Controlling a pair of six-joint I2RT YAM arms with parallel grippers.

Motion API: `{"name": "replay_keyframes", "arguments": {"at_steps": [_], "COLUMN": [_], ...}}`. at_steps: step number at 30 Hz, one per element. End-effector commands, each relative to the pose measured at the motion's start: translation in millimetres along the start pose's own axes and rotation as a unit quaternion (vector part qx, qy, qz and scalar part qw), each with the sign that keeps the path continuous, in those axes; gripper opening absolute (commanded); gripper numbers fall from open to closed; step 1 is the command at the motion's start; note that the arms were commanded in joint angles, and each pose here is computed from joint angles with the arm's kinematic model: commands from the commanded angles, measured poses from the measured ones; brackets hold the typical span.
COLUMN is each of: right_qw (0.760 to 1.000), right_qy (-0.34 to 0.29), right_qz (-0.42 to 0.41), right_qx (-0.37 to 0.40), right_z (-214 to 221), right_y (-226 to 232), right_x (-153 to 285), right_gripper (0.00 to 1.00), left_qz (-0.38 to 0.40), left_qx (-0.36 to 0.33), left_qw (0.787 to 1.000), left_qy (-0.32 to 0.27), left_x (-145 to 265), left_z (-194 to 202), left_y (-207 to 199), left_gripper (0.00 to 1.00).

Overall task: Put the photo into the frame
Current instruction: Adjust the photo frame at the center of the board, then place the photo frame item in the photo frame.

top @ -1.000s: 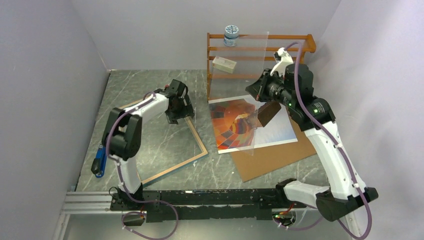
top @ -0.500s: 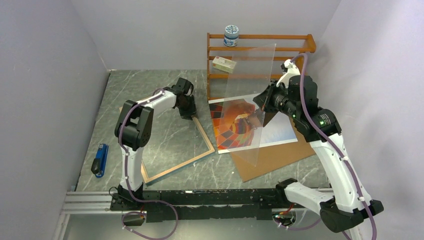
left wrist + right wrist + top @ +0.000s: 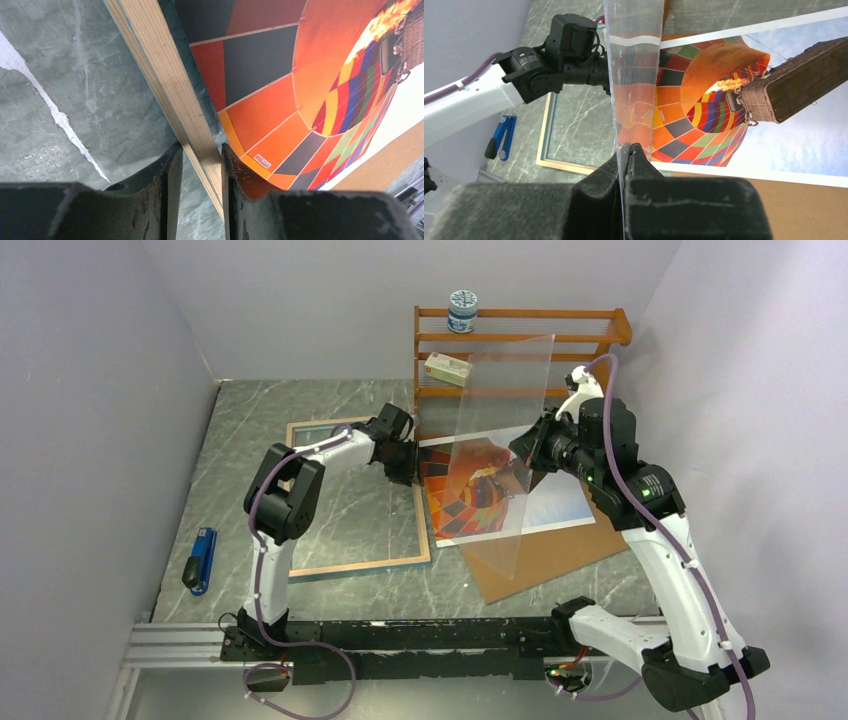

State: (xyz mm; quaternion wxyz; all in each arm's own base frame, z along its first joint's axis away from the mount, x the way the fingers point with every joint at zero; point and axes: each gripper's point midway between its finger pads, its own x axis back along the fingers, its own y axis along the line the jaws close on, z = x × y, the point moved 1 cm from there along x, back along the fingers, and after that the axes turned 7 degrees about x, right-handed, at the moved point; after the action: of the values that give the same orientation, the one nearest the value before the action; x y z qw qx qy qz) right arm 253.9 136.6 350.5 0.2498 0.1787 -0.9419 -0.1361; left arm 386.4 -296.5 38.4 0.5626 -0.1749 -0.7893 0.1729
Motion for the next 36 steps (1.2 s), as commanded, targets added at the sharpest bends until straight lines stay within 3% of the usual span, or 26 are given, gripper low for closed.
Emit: {"name": "replay_keyframes", "arguments": {"at_steps": [1, 7, 13, 16, 17, 22, 29, 36], "right_qw": [0.999, 0.998, 0.996, 0.993, 0.991, 0.987, 0.974, 0.959], "right_qy": [-0.039, -0.042, -0.051, -0.046, -0.038, -0.030, 0.006, 0.039], "right_qz": [-0.012, -0.047, -0.065, -0.104, -0.123, -0.159, -0.227, -0.271], "right_qx": [-0.007, -0.006, -0.022, -0.024, -0.023, 0.001, 0.015, -0.072], "right_z": [-17.0, -21.7, -40.6, -47.6, -51.3, -53.7, -46.1, -40.7], "right_y": [6.8, 19.9, 32.9, 49.6, 61.8, 106.6, 180.7, 218.6], "right_x": [11.3, 14.4, 16.2, 14.3, 9.9, 2.7, -22.0, -73.3], "right_gripper": [0.00, 0.00, 0.00, 0.00, 0.00, 0.00, 0.00, 0.00], "left_qz": [0.023, -0.042, -0.009, -0.042, -0.088, -0.190, -0.250, -0.292], "left_qx": [-0.026, 0.012, -0.002, 0.015, 0.048, 0.128, 0.193, 0.238], "left_qw": [0.999, 0.997, 0.996, 0.992, 0.983, 0.942, 0.892, 0.852], "left_qy": [-0.007, -0.069, -0.086, -0.117, -0.154, -0.246, -0.323, -0.364], "left_x": [-1.9, 45.5, 121.1, 160.5, 193.1, 270.3, 350.0, 401.4], "left_z": [-6.7, -29.6, -41.6, -48.6, -54.7, -60.5, -51.2, -29.0], "left_y": [-12.2, -1.8, -14.5, 3.6, 28.9, 87.0, 135.5, 161.0], "left_gripper": [0.30, 0.47, 0.75, 0.84, 0.87, 0.90, 0.94, 0.94]}}
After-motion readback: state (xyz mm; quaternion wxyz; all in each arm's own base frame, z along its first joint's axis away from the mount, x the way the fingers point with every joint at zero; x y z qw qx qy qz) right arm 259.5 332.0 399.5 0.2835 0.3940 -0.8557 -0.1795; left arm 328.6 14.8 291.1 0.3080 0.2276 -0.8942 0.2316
